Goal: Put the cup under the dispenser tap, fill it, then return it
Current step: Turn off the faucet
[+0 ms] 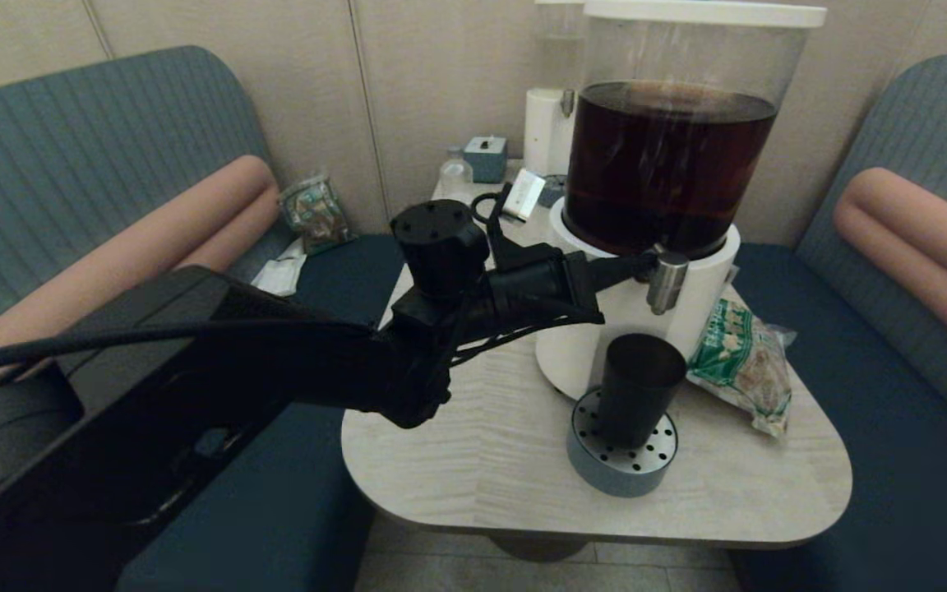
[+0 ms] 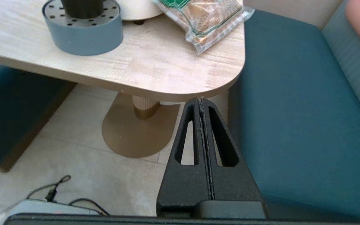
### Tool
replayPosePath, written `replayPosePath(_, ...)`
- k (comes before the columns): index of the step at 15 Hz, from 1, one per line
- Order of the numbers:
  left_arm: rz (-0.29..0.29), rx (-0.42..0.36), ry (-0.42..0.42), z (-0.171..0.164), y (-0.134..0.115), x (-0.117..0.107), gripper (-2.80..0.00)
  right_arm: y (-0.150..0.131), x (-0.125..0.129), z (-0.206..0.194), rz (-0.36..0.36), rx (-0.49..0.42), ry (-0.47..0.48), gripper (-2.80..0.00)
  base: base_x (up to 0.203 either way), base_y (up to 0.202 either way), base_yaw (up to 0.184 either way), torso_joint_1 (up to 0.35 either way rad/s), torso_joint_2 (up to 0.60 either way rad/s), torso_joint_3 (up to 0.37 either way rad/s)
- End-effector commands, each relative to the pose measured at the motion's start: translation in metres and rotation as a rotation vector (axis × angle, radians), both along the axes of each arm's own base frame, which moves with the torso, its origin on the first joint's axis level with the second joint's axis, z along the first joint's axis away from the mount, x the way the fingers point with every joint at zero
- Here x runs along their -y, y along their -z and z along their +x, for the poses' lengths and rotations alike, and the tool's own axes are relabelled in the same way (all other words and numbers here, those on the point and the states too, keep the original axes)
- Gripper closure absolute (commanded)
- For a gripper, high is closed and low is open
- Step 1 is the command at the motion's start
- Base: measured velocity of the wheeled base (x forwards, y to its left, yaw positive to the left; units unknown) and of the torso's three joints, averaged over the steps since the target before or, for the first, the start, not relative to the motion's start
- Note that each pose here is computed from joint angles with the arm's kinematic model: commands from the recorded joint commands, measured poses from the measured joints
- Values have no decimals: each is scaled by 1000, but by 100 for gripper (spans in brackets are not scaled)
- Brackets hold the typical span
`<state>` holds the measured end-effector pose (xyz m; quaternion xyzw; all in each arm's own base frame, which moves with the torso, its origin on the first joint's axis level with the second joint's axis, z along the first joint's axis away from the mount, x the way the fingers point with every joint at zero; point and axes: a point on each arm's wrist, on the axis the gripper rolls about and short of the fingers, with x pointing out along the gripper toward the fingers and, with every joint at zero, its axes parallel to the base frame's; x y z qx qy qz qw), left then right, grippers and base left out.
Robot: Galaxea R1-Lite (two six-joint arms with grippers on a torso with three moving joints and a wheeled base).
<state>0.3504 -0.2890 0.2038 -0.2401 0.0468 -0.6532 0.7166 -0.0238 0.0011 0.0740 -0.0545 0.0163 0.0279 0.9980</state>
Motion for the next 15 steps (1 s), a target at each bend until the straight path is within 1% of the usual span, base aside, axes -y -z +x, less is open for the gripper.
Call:
replayPosePath(1,-11,27,-2,-26,-26,-21,0,0,0,0,-2,2,-1,0,0,0,0,0,0,0)
replayPosePath(4,8,21,-24,-51,-35,-47,0,0,0,0,0,2,-1,0,0,0,0,0,0,0)
replayPosePath(6,22,20,-61,-63,-36,-63,0,0,0,0,0,2,-1,0,0,0,0,0,0,0)
replayPosePath(7,47,26,-87,-69,-30,-72,0,0,0,0,-2,2,-1,0,0,0,0,0,0,0)
replayPosePath(8,83,48,-126,-75,-21,-83,0,0,0,0,-1,2,-1,0,0,0,0,0,0,0)
replayPosePath(10,142,68,-196,-89,4,-103,0,0,0,0,-2,2,-1,0,0,0,0,0,0,0)
replayPosePath(12,162,118,-254,-100,24,-121,0,0,0,0,-1,2,-1,0,0,0,0,0,0,0)
replayPosePath(13,174,131,-278,-105,36,-129,0,0,0,0,0,2,0,0,0,0,0,0,0,0)
replayPosePath(14,168,152,-295,-106,43,-133,0,0,0,0,0,2,-1,0,0,0,0,0,0,0)
replayPosePath(15,172,156,-305,-103,53,-133,0,0,0,0,-2,2,0,0,0,0,0,0,0,0)
